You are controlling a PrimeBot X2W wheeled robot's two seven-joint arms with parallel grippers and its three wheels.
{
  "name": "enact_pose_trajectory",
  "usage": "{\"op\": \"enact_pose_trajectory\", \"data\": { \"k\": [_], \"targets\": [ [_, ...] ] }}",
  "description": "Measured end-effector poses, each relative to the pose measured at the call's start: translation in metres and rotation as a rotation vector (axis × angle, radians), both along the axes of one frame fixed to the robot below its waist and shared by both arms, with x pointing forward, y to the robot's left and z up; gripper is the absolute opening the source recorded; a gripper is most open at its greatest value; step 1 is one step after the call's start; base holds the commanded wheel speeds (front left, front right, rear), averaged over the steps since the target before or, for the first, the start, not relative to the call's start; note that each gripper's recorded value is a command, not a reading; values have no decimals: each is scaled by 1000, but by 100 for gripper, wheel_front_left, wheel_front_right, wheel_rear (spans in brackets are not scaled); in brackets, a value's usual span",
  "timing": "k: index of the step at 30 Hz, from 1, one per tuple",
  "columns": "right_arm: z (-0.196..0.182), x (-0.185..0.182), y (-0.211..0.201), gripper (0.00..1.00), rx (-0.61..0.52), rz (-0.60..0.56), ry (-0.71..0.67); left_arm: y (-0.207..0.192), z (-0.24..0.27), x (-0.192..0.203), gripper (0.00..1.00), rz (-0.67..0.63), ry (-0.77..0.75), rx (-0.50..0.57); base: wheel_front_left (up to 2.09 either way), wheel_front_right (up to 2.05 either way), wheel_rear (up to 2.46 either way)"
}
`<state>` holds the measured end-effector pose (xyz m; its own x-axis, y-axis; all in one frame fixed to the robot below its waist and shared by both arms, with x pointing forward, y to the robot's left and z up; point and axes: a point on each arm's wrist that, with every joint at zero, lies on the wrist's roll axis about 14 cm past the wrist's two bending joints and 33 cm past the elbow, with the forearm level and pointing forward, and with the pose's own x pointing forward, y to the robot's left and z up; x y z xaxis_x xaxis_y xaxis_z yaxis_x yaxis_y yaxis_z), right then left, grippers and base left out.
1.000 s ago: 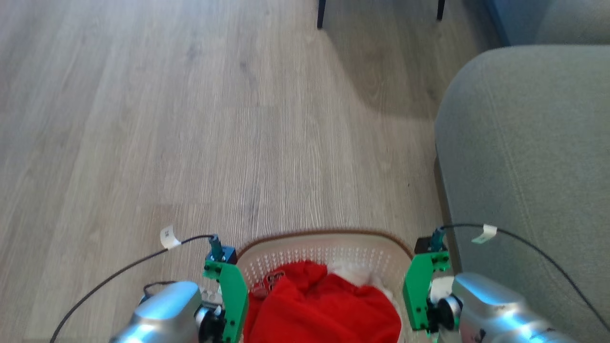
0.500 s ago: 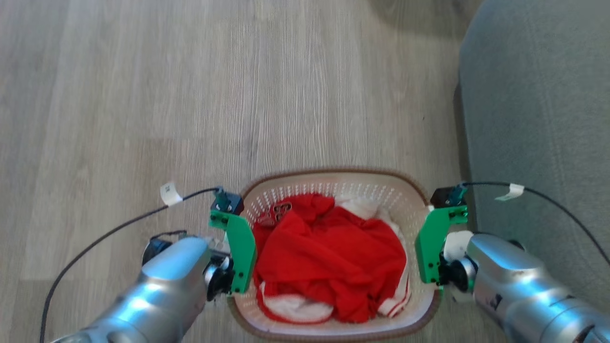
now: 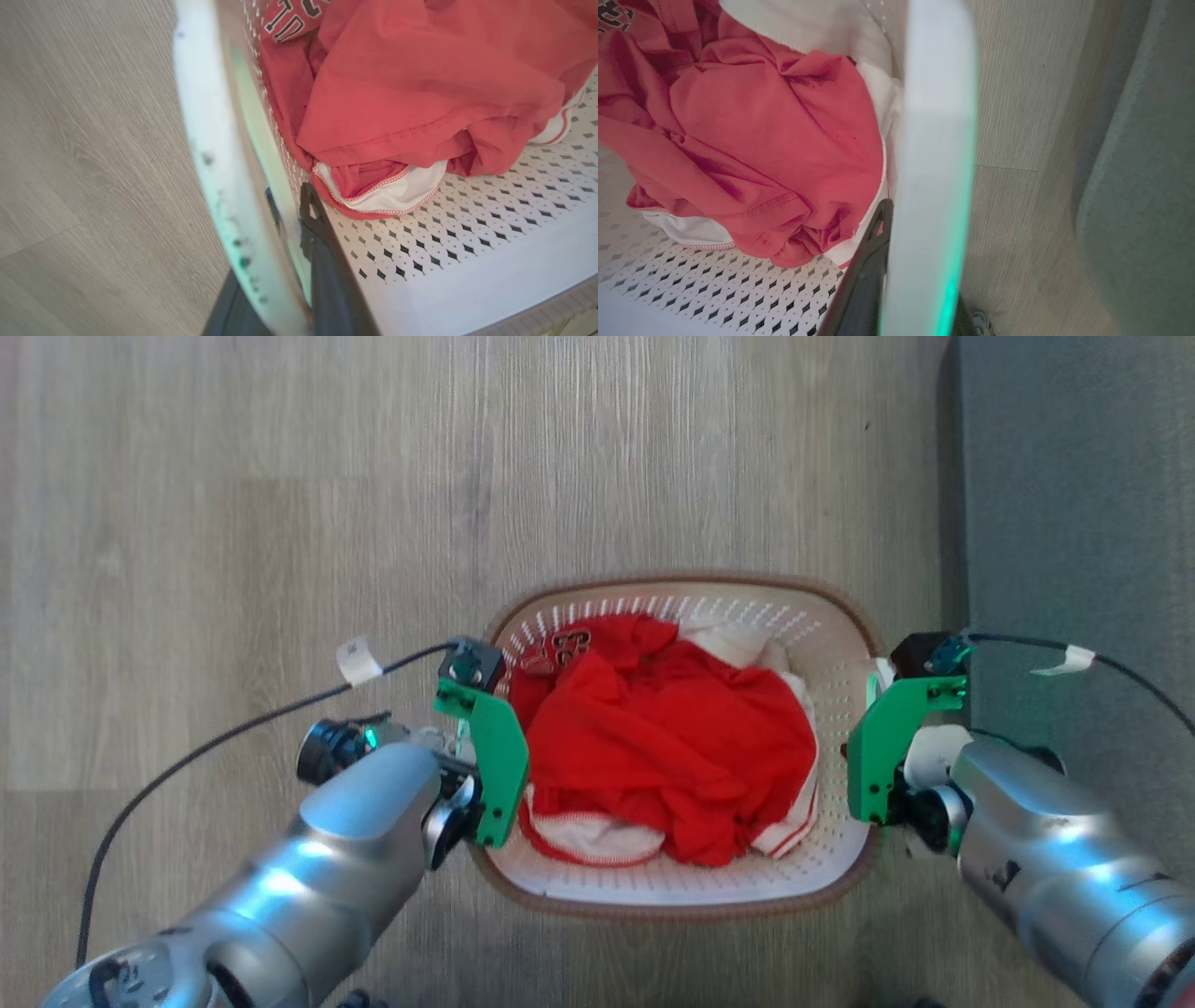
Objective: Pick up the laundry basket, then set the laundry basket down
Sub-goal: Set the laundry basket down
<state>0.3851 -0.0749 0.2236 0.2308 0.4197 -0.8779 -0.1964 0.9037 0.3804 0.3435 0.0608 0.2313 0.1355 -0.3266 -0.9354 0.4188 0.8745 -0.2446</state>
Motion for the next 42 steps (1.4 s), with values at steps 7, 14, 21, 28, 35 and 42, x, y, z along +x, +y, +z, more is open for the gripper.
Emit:
{"op": "enact_pose_trajectory", "data": {
  "k": [7, 14, 21, 28, 35, 42],
  "targets": [
    [-30, 8, -7, 0, -1, -28, 0, -7, -23, 15, 0, 9, 3, -7, 0, 0, 0],
    [-55, 32, -13, 0, -12, -25, -34, -13, -44, 31, 0, 59, 8, -33, 0, 0, 0],
    [-75, 30, -9, 0, -1, -30, -12, -11, -63, 32, 0, 68, 27, -24, 0, 0, 0],
    [-87, 24, -11, 0, -3, -36, 3, -13, -74, 29, 0, 58, 30, -21, 0, 0, 0],
    [-92, 25, -11, 0, -1, -43, 7, -13, -79, 28, 0, 60, 34, -22, 0, 0, 0],
    [-94, 27, -10, 0, 1, -53, 5, -10, -79, 31, 0, 63, 17, -12, 0, 0, 0]
  ]
}}
